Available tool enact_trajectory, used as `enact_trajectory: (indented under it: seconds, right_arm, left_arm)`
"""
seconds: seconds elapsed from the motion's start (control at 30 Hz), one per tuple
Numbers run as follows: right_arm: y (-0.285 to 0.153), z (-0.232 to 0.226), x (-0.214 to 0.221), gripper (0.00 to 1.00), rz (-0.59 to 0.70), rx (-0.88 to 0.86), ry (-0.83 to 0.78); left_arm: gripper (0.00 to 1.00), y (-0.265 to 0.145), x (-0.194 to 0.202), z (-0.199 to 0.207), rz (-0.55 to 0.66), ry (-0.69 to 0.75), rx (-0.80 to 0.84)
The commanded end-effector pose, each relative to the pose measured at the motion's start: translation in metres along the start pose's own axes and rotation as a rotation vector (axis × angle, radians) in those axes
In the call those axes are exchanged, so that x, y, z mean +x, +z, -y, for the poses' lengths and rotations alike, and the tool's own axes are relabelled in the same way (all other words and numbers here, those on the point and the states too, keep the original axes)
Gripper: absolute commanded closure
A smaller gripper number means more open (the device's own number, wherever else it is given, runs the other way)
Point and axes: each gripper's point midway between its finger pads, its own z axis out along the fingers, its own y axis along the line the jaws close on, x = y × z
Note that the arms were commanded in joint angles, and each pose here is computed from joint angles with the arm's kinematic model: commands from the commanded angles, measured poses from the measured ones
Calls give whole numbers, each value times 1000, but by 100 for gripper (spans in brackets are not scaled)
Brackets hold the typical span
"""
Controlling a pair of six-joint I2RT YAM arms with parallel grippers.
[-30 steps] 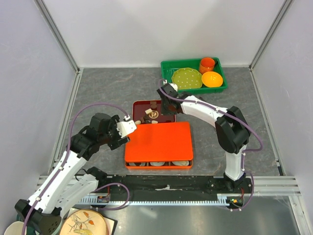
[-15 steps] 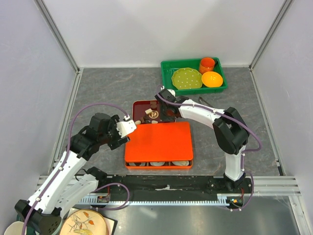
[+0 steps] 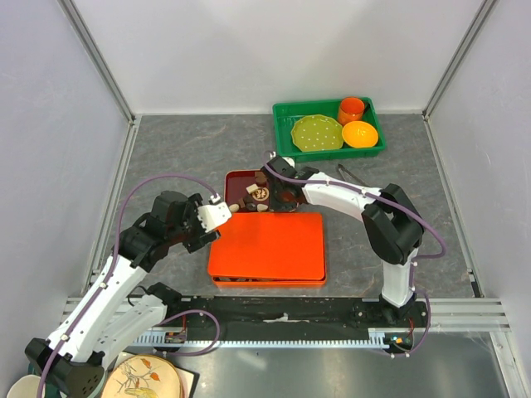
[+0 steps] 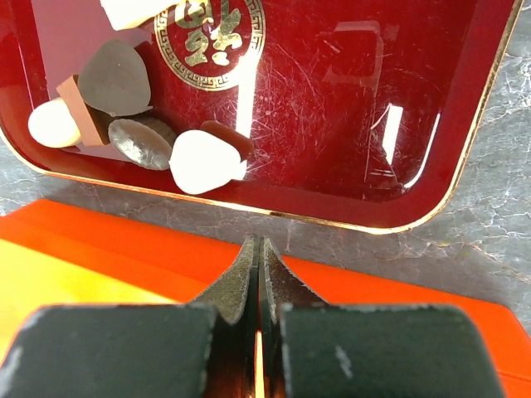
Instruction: Pack the chocolate
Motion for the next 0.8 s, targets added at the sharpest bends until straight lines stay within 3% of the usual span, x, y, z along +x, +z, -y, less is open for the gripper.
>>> enact_trajectory:
  seconds: [0.0,0.37,0.77]
  right_arm:
    - [-19,-14,-17,100,52,-38,5]
    - [11,-68,-53,100,90,-105,-10]
    - [31,-113,-21,100,21,-197,-51]
  left_arm:
    - [20,-1,-8,-9,29,-9,-37]
    - [20,2,5,-14,-21,-19,-84]
    - [20,-1,4,-18,-16,-24,-95]
